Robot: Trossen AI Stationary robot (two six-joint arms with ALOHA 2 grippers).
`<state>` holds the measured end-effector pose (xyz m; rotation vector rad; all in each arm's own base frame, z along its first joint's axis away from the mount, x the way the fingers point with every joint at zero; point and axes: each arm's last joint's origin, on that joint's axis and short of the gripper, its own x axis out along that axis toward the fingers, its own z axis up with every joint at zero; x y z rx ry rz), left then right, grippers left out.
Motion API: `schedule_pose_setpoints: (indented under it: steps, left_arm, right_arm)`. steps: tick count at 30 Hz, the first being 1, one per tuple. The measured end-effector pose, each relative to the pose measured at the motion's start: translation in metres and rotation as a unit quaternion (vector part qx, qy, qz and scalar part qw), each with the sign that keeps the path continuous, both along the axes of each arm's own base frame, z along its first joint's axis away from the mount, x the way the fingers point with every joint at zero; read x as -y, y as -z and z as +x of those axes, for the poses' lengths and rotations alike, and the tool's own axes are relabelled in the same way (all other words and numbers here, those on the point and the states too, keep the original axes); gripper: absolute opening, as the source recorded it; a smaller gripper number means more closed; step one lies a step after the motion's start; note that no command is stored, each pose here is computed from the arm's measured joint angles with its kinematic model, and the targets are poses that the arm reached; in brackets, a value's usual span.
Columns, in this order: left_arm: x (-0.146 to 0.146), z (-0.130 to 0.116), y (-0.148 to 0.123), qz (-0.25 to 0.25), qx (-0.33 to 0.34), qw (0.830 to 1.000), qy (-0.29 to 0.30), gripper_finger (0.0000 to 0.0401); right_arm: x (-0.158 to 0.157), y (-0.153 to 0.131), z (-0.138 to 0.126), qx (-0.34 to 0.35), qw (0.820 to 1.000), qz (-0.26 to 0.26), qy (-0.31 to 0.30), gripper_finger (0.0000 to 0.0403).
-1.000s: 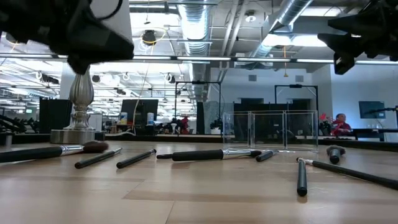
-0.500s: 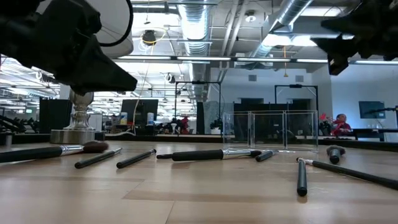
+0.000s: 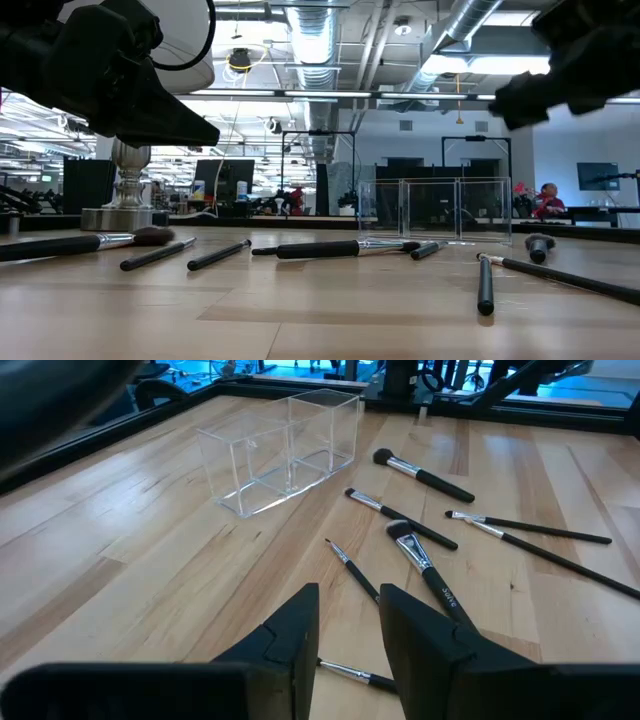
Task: Put items in baskets/containers
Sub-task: Put the black powder brush into the transparent organizer
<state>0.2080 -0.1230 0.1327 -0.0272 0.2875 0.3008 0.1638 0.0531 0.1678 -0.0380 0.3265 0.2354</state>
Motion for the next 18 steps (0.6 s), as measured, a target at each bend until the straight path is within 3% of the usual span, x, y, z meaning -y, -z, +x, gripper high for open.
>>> schedule_pose_setpoints:
  steps: [4,7,12,18]
  left_arm:
    - [0.0,0.0,0.0,-0.008,0.003,1.0,-0.002,0.0105]
    - [-0.001,0.001,0.0,-0.025,0.009,1.0,-0.01,0.0105]
    - [-0.002,0.001,0.0,-0.038,0.013,0.999,-0.015,0.0105]
    - [-0.002,0.001,0.0,-0.038,0.013,0.999,-0.015,0.0105]
  right_arm:
    - [-0.001,0.025,0.005,-0.1,0.994,0.03,0.027,0.0173]
    - [-0.006,0.041,0.007,-0.148,0.989,0.008,0.018,0.0169]
    - [-0.009,0.059,0.01,-0.184,0.982,-0.035,0.002,0.0157]
    - [-0.008,0.075,0.012,-0.224,0.973,-0.04,0.025,0.015]
